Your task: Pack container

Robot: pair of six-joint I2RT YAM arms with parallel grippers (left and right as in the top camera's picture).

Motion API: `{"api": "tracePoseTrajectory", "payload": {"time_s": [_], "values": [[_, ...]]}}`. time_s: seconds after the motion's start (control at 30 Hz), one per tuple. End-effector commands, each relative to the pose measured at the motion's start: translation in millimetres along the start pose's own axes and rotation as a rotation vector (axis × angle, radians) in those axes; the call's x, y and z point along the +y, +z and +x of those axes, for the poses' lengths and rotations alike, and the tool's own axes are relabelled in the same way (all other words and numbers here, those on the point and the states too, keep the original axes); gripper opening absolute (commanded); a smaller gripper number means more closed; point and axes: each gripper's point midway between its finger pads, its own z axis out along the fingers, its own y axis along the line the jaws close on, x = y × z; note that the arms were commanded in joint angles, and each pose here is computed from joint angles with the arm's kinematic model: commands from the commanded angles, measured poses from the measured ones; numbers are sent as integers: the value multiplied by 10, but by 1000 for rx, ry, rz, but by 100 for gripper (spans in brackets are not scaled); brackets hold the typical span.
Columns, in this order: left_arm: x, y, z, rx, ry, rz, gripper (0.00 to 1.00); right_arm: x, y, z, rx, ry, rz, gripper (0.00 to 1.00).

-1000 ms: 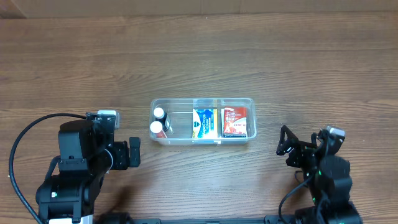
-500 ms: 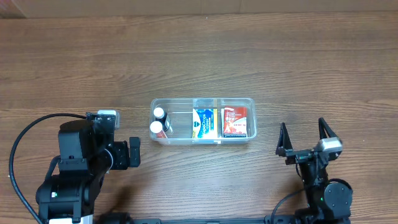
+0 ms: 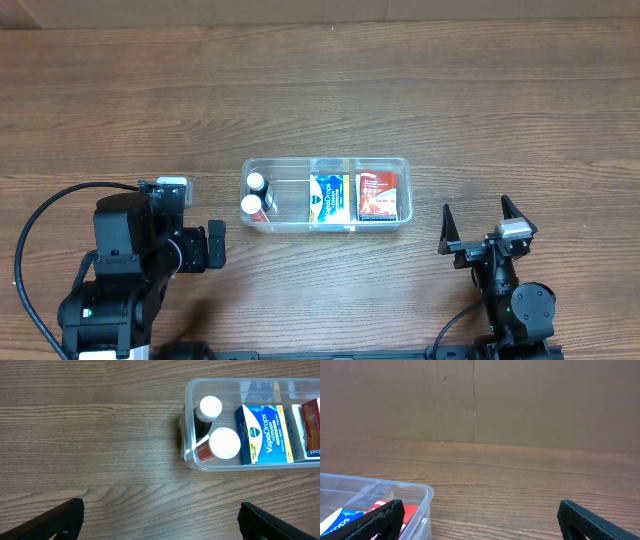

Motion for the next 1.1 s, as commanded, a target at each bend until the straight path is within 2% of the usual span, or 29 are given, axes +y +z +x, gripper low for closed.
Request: {"api": "tracePoseTrajectory", "payload": {"time_s": [0.0, 0.67, 0.9, 1.07], "values": [[-25, 9, 7, 0, 20, 11, 100, 2, 1, 16, -5, -4, -3, 100], [-24, 14, 9, 3, 19, 11, 100, 2, 1, 16, -5, -4, -3, 100], [-47, -141, 66, -39, 26, 12, 100, 2, 1, 16, -5, -4, -3, 100], [-45, -153, 183, -130, 41, 9, 100, 2, 1, 16, -5, -4, -3, 100]]}}
